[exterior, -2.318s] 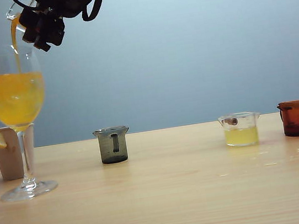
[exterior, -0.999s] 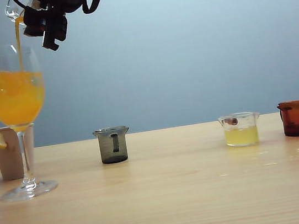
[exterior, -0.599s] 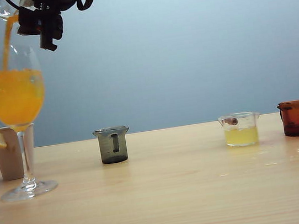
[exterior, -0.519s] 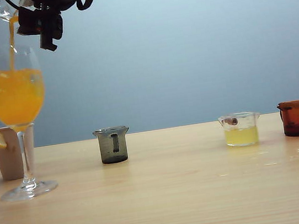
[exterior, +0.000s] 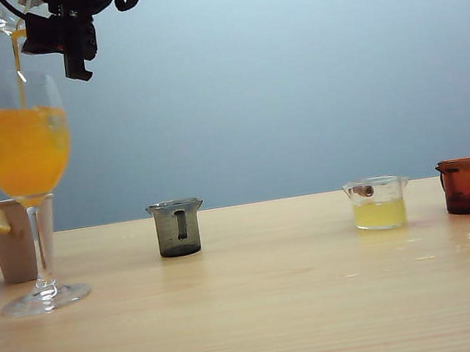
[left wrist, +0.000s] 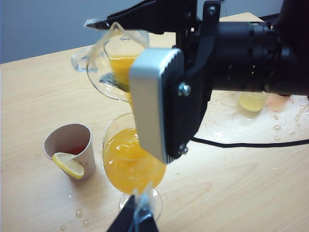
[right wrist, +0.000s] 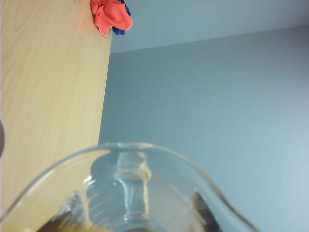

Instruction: Pick up the second measuring cup from the left, pour the orange juice inside into the goblet, and finally put the measuring cup back in its original place.

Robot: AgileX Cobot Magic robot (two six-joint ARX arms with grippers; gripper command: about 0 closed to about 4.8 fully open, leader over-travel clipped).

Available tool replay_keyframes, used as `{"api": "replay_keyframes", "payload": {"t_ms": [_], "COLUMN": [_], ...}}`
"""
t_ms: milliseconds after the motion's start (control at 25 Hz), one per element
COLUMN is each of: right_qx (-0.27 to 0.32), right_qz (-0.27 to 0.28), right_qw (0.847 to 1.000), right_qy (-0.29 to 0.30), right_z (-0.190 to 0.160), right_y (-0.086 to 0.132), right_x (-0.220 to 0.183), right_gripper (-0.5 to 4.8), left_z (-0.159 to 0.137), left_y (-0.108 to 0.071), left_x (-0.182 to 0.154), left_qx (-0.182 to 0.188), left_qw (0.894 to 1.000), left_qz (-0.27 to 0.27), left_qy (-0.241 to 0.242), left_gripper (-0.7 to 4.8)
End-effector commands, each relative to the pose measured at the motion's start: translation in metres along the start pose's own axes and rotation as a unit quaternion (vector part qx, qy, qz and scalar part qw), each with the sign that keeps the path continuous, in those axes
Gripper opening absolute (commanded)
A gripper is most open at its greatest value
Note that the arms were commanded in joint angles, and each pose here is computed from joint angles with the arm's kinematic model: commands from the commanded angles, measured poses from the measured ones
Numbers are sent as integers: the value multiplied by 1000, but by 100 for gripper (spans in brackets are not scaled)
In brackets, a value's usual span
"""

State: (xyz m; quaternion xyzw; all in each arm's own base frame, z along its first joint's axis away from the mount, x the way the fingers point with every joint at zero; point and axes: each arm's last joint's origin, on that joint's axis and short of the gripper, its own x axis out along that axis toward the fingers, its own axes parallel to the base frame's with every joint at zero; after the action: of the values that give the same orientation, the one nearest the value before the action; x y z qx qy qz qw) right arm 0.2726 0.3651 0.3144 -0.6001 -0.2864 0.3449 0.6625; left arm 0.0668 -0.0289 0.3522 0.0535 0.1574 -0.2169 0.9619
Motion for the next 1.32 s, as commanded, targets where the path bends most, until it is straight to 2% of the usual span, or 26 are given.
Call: {"api": "replay_keyframes", "payload": {"t_ms": [40, 240, 959, 1119, 1319], "right_qx": [-19, -27, -118, -154, -166], "right_qz": [-21, -22, -23, -23, -23], "right_qw": [1000, 999, 993, 988, 986], "right_qy": [-3, -3, -4, -15, -16], "right_z": [2, 2, 3, 4, 5], "right_y": [-8, -9, -9, -8, -8], "right_x": [-2, -2, -2, -2, -2], "right_gripper": [156, 156, 156, 156, 156], "left_z": [1, 1, 1, 1, 1], "left_y": [0, 0, 0, 0, 0], "left_x": [0, 0, 0, 0, 0], "left_qx": [0, 0, 0, 0, 0], "left_qw": [1000, 1000, 1000, 1000, 1000], "left_qz": [0, 0, 0, 0, 0], "left_qy": [-7, -7, -7, -7, -7], "left_gripper": [-3, -3, -3, -3, -3]}}
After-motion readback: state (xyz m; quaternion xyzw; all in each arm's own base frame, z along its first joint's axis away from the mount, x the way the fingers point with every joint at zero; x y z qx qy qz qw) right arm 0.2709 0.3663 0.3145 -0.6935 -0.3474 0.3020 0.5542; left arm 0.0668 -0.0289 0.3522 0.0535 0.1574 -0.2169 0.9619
